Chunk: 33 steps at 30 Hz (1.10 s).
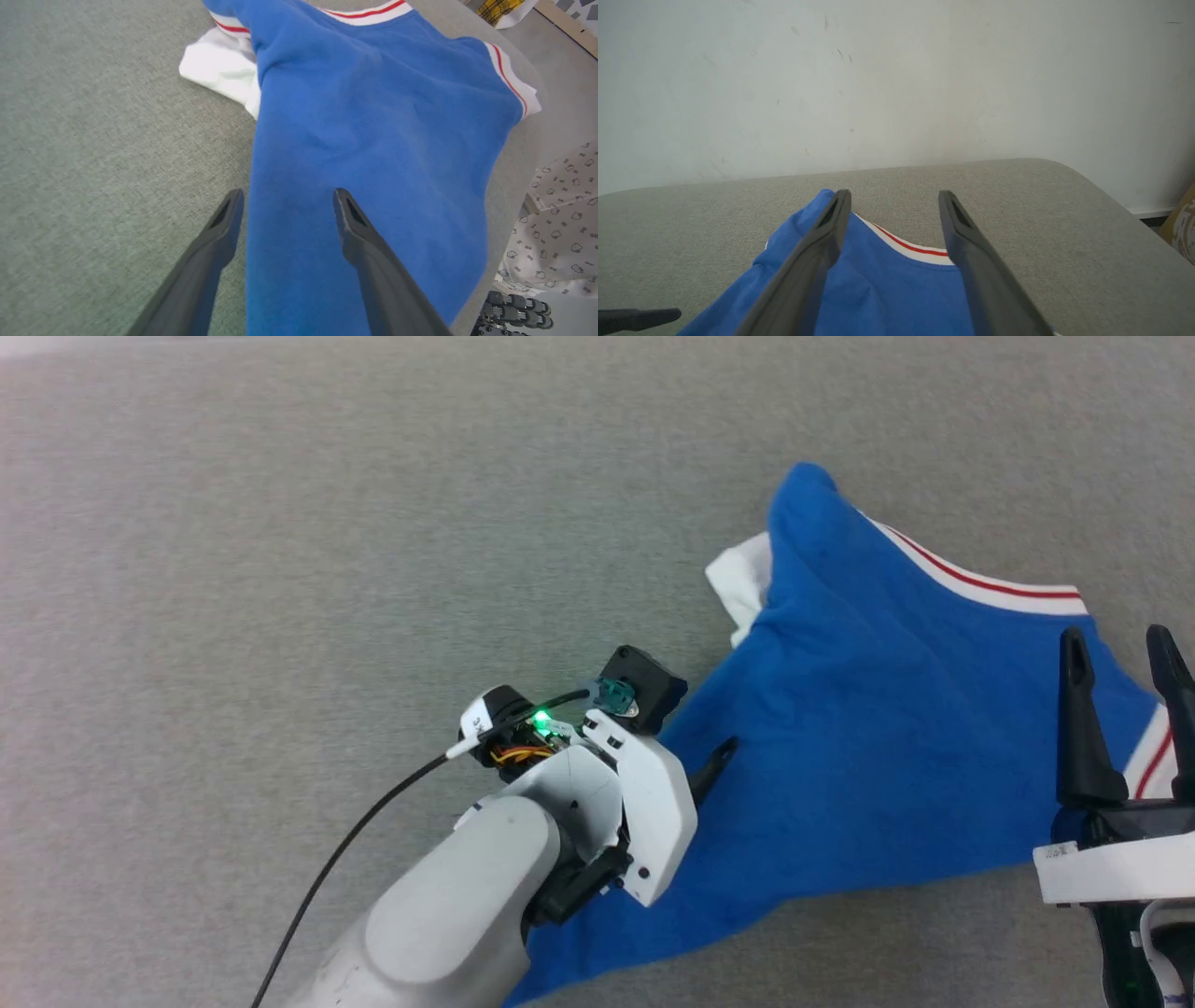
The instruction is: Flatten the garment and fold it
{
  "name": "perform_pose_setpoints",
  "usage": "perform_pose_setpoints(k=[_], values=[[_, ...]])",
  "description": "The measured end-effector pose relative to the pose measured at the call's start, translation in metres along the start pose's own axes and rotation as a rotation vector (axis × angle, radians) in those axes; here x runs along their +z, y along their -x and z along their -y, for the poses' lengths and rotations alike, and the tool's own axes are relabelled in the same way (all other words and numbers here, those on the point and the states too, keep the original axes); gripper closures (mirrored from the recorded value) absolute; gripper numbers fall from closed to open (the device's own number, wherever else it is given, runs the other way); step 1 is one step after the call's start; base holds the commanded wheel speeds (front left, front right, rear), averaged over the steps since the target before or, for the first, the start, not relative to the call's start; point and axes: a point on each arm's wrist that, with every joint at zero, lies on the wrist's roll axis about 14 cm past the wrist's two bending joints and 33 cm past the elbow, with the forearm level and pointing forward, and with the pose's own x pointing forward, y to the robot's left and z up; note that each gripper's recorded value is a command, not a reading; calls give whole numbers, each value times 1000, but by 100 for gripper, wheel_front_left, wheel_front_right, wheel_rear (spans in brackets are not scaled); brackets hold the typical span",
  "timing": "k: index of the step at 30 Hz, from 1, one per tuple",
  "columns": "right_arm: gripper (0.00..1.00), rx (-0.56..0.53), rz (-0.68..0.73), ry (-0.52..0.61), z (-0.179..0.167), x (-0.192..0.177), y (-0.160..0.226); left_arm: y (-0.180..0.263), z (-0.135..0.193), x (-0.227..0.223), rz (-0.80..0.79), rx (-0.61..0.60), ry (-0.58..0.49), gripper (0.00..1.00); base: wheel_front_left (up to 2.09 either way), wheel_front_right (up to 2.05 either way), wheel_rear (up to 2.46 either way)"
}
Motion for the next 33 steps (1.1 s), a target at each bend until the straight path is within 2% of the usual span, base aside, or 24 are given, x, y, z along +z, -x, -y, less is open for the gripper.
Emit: perform_pose_setpoints(k=[7,8,9,10,14,16,21,24,27,29,30,33], values=[[0,-54,-30,19,18,-10,4,-31,-7,-37,-113,-12,25,0,0,0,0],[0,-59,-33,21,20,-11,5,-34,-6,-37,-111,-20,27,55,0,0,0],[0,-63,-37,23,21,-13,5,-38,-6,-36,-104,-27,34,86,0,0,0],[0,-68,-41,25,23,-14,4,-41,-5,-34,-92,-34,42,100,0,0,0],[0,-75,-46,30,26,-16,2,-40,-21,-24,-12,10,67,100,0,0,0],[0,-64,-44,28,22,-17,0,-34,-41,-16,39,78,66,100,0,0,0],[0,-21,-30,22,8,-12,-6,13,-114,26,174,307,-24,100,0,0,0],[0,6,-17,16,-1,-6,-8,49,-135,58,254,405,-107,100,0,0,0],[0,31,-6,8,-10,-1,-9,79,-134,80,288,452,-191,98,0,0,0],[0,48,-1,3,-16,1,-9,88,-118,78,273,435,-237,82,0,0,0],[0,56,-2,0,-19,1,-9,89,-106,73,261,414,-252,80,0,0,0],[0,82,-1,-8,-28,1,-9,80,-56,52,229,292,-239,87,0,0,0]])
